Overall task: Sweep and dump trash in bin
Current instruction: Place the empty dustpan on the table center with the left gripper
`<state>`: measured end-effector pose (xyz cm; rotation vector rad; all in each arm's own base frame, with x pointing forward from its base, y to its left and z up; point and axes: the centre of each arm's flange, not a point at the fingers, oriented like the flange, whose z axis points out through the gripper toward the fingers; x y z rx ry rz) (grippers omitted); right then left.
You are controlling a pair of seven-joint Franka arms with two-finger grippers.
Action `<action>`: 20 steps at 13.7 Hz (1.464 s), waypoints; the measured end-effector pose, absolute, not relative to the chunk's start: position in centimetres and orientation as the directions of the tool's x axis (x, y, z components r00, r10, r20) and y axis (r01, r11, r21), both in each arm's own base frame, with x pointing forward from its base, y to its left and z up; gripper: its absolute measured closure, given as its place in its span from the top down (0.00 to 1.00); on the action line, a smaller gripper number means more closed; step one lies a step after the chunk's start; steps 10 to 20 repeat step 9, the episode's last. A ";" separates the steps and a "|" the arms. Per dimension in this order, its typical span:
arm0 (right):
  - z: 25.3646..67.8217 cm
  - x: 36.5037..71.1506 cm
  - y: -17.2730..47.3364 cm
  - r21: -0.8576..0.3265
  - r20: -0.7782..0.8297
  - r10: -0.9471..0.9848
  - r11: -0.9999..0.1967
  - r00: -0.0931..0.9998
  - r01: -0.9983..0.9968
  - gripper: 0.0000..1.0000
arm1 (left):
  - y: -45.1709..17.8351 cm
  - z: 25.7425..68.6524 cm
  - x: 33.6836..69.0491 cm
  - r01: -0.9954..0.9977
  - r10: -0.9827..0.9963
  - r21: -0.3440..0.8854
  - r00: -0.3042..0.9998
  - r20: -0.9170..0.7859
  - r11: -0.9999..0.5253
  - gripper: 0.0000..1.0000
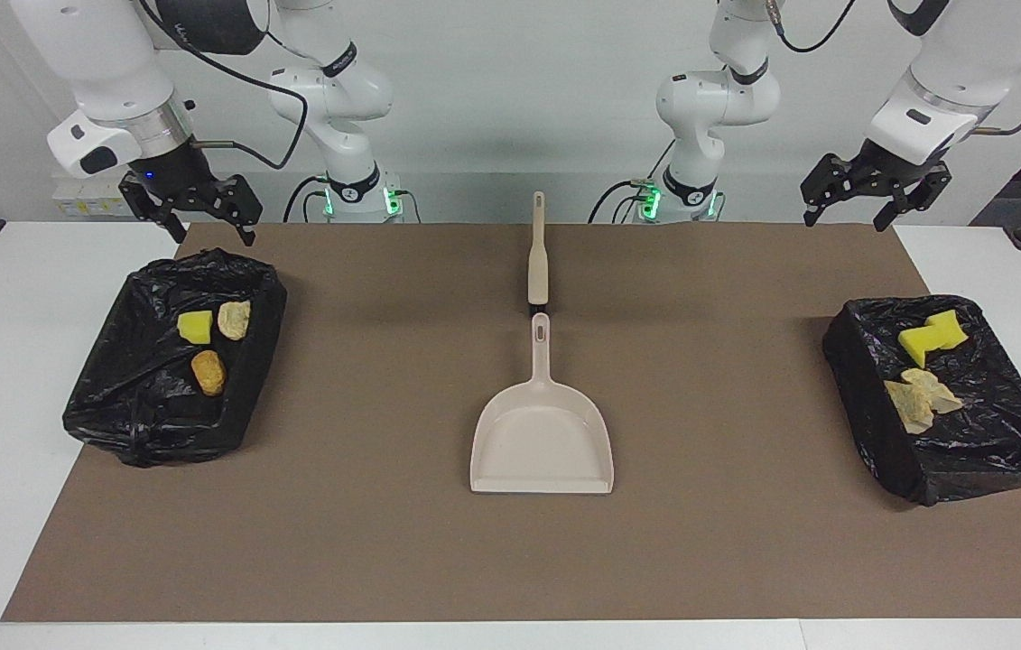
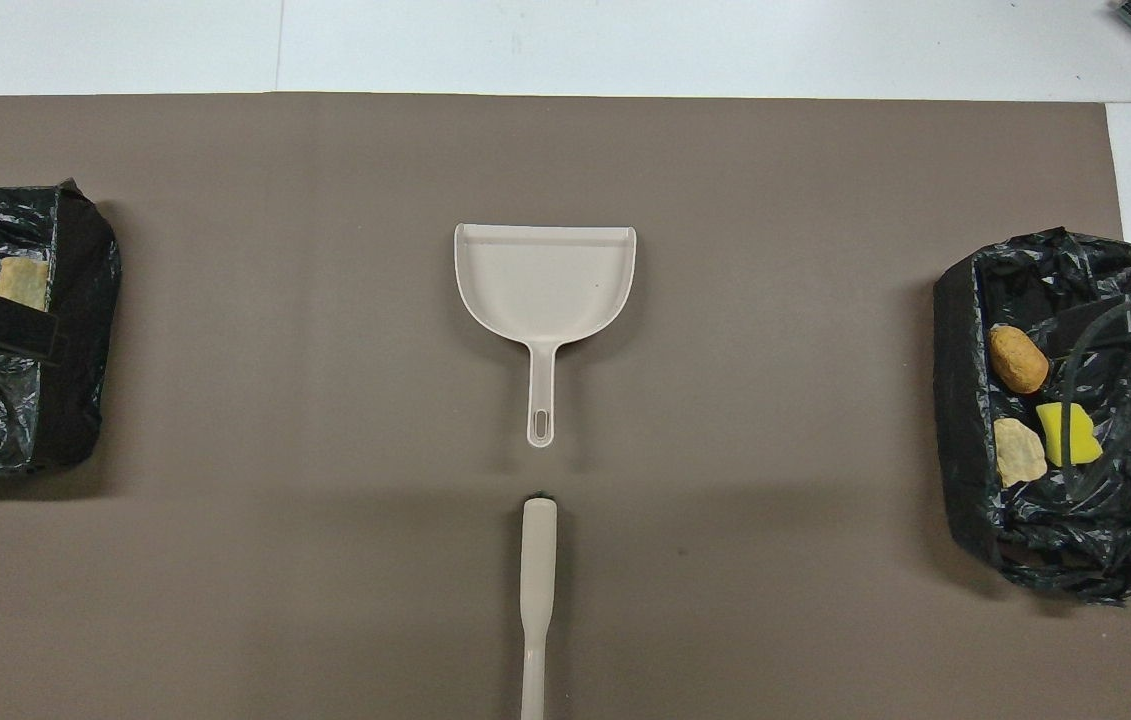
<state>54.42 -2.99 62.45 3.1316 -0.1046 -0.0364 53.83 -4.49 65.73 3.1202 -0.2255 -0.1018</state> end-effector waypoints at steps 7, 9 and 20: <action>62.5 54.4 -3.0 0.009 -0.023 -0.067 -0.998 0.998 -0.067 1.00 | -4.1 65.0 53.2 -0.157 -0.158 0.017 0.986 -0.062 -0.987 1.00; 62.5 54.4 -3.0 0.009 -0.023 -0.067 -0.998 0.998 -0.067 1.00 | -3.9 64.6 52.9 -0.171 -0.172 0.017 0.984 -0.052 -0.985 1.00; 62.5 54.4 -3.0 0.009 -0.023 -0.067 -0.998 0.998 -0.067 1.00 | -3.9 64.6 52.9 -0.171 -0.172 0.017 0.984 -0.052 -0.985 1.00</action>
